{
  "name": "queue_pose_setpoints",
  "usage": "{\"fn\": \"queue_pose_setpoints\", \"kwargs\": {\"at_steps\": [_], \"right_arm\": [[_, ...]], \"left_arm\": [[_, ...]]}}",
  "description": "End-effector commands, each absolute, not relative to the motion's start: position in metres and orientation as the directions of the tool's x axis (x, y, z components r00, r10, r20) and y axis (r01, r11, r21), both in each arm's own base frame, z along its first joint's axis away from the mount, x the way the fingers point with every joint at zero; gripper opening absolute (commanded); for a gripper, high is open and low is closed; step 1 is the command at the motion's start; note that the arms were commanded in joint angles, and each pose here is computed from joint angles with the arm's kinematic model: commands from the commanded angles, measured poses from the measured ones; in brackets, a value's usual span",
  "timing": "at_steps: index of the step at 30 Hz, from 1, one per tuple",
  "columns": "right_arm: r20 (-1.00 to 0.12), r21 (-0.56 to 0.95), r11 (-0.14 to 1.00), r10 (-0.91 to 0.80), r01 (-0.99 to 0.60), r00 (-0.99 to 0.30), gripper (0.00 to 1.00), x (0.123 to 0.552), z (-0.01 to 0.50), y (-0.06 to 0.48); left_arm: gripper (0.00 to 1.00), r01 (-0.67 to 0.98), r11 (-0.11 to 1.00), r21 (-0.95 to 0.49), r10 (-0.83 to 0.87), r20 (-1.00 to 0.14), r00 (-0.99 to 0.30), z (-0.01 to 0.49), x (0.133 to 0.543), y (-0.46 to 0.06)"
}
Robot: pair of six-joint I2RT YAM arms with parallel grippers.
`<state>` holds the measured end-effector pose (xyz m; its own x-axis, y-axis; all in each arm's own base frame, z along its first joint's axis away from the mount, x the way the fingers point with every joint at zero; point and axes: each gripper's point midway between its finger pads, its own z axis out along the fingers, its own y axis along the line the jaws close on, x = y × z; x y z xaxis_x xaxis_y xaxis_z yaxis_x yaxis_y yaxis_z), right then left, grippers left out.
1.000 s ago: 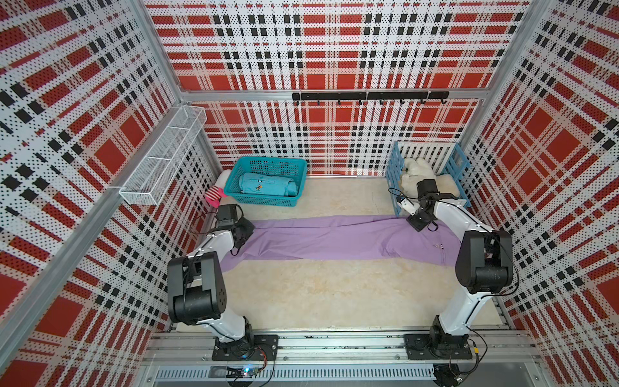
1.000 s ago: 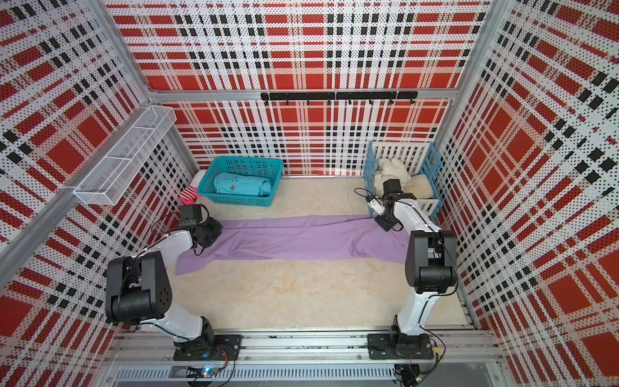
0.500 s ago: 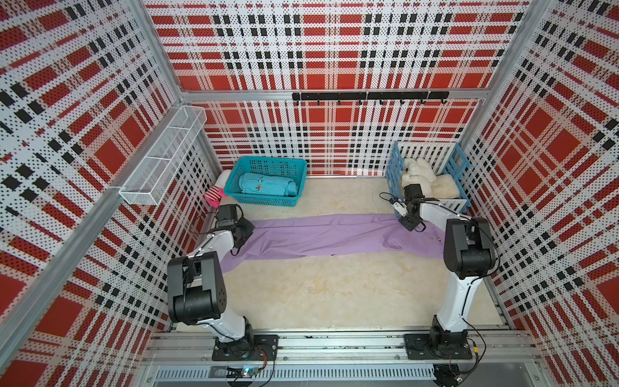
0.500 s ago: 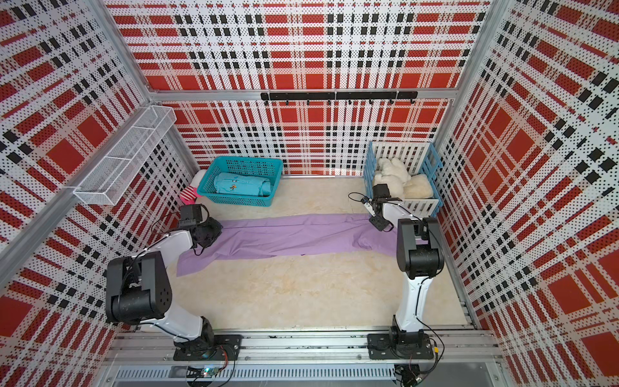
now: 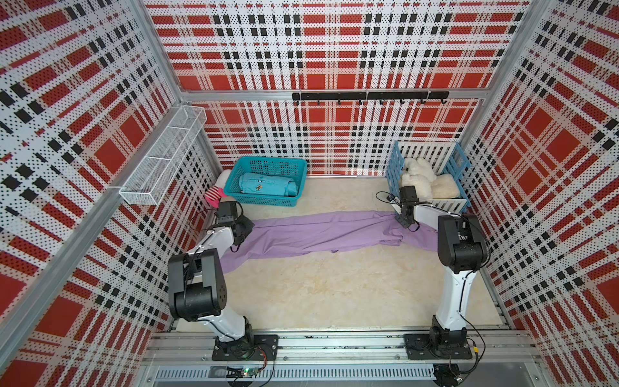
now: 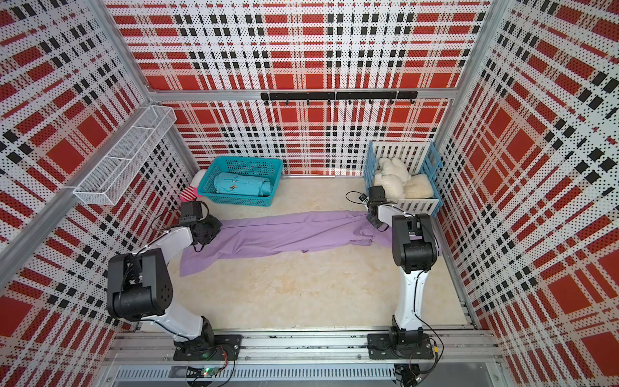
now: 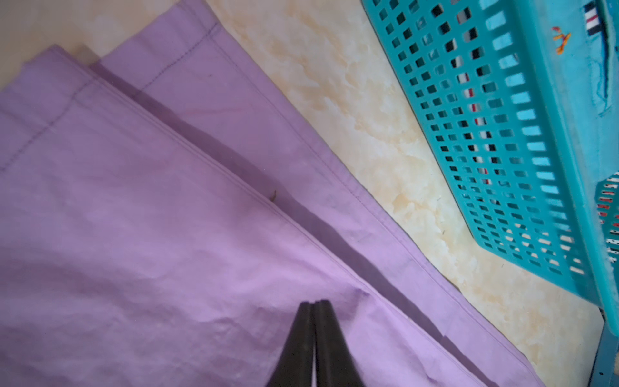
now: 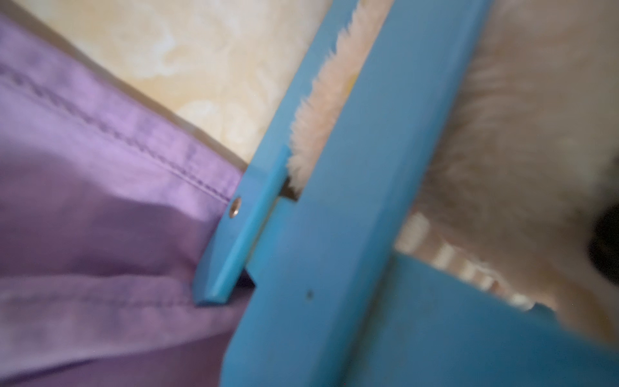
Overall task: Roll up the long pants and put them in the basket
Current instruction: Fold the long pant at the center of the board.
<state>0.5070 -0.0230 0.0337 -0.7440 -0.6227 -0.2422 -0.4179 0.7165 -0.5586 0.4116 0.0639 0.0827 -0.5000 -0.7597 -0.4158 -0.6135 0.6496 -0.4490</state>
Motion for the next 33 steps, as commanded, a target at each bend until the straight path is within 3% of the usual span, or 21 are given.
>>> {"fn": "queue_pose_setpoints", "kwargs": {"at_steps": [1,5,7,14,18,23,33], "right_arm": [[-0.249,-0.532,0.74,-0.6,-0.411,-0.76,0.26,0.504,0.025,-0.02],[-0.334,-0.532,0.768,-0.578,-0.357,-0.745,0.51,0.493,0.065,-0.012],[-0.384,-0.526,0.788,-0.555,-0.318,-0.738,0.58,0.486,0.091,-0.008],[-0.58,-0.329,0.916,-0.389,-0.231,-0.716,0.64,0.451,0.166,0.02],[-0.637,-0.119,0.971,-0.235,-0.208,-0.734,0.64,0.439,0.161,0.05],[-0.488,0.078,0.984,-0.101,-0.158,-0.867,0.57,0.426,0.099,0.074],[-0.214,0.206,0.975,0.126,0.081,-0.969,0.57,0.365,0.022,0.094]], "left_arm": [[0.09,-0.612,0.666,-0.426,-0.744,-0.428,-0.512,0.084,0.416,0.067],[0.11,-0.607,0.656,-0.449,-0.754,-0.419,-0.506,0.088,0.414,0.064],[0.12,-0.609,0.648,-0.458,-0.761,-0.421,-0.494,0.092,0.411,0.064],[0.13,-0.659,0.578,-0.481,-0.814,-0.391,-0.429,0.084,0.387,0.078],[0.13,-0.696,0.539,-0.474,-0.842,-0.318,-0.435,0.057,0.38,0.084],[0.14,-0.722,0.536,-0.437,-0.844,-0.261,-0.468,0.027,0.373,0.081],[0.13,-0.823,0.449,-0.349,-0.891,-0.245,-0.382,-0.003,0.329,0.107]]}}
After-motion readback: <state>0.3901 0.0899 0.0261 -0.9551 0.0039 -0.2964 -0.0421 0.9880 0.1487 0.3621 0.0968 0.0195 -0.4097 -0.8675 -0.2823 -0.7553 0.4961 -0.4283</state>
